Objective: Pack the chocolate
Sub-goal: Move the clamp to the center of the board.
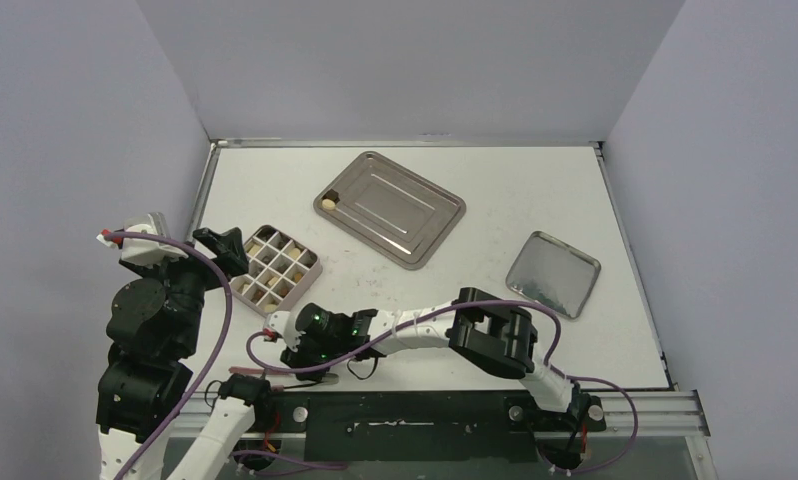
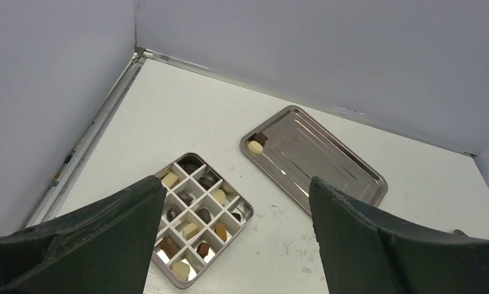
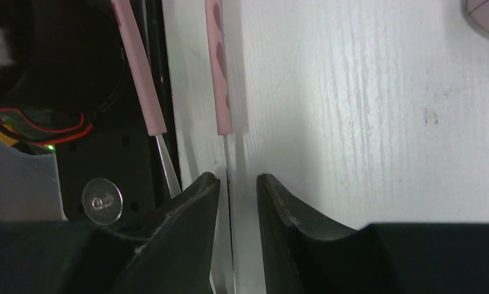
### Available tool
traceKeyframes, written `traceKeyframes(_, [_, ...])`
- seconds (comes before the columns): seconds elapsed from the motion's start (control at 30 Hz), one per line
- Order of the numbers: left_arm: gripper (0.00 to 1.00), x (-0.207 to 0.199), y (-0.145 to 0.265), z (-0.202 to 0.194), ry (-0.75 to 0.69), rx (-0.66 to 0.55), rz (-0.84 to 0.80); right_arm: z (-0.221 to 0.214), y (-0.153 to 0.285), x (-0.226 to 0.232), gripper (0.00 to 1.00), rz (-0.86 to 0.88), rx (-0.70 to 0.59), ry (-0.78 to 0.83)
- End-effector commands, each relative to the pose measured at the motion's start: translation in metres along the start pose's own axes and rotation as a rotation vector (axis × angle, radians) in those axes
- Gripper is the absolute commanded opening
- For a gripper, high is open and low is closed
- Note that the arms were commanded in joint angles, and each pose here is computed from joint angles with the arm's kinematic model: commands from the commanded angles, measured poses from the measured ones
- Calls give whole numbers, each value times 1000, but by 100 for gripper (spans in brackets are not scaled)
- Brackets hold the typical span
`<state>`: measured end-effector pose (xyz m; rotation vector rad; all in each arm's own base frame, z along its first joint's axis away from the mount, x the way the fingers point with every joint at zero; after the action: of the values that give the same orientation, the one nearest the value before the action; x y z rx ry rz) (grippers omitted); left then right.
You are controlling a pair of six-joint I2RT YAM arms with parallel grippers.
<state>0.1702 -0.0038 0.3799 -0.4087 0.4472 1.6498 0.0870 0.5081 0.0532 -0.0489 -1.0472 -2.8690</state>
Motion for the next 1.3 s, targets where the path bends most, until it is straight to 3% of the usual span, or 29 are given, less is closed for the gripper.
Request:
traceKeyframes(0.0, [85, -4, 1, 8, 6, -36, -18, 13, -3, -3, 29, -29, -10, 20])
traceKeyframes(0.23, [84, -2, -1, 5, 3, -31, -15, 7, 23, -13, 0, -171, 11, 4])
traceKeyframes(0.6, [85, -4, -7, -2, 6, -27, -31, -89, 134, -37, 0, -681, 245, -327])
traceKeyframes(0.87, [85, -10, -21, -21, 10, 13, -75, -132, 149, -64, 0, -910, 299, -555])
traceKeyframes(1.0, [85, -8, -27, -36, 0, 48, -81, -130, 154, -73, 13, -956, 274, -620])
traceKeyframes(1.2, [85, 0, -33, -58, -24, 84, -75, -99, 181, -85, 53, -937, 160, -629])
traceKeyframes(1.27, [85, 4, -34, -67, -27, 93, -77, -100, 198, -97, 58, -942, 131, -663])
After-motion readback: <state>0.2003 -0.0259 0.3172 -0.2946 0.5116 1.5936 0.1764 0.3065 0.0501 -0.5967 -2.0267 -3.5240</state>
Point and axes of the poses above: each gripper's point midway between its finger pads, its own y axis back along the fingers, its own x axis along the line the jaws close on, z = x × y, the point moved 3 cm from there along y, back along the fingers, and after that the axes turned 13 degrees about y, right-handed, at the moved point
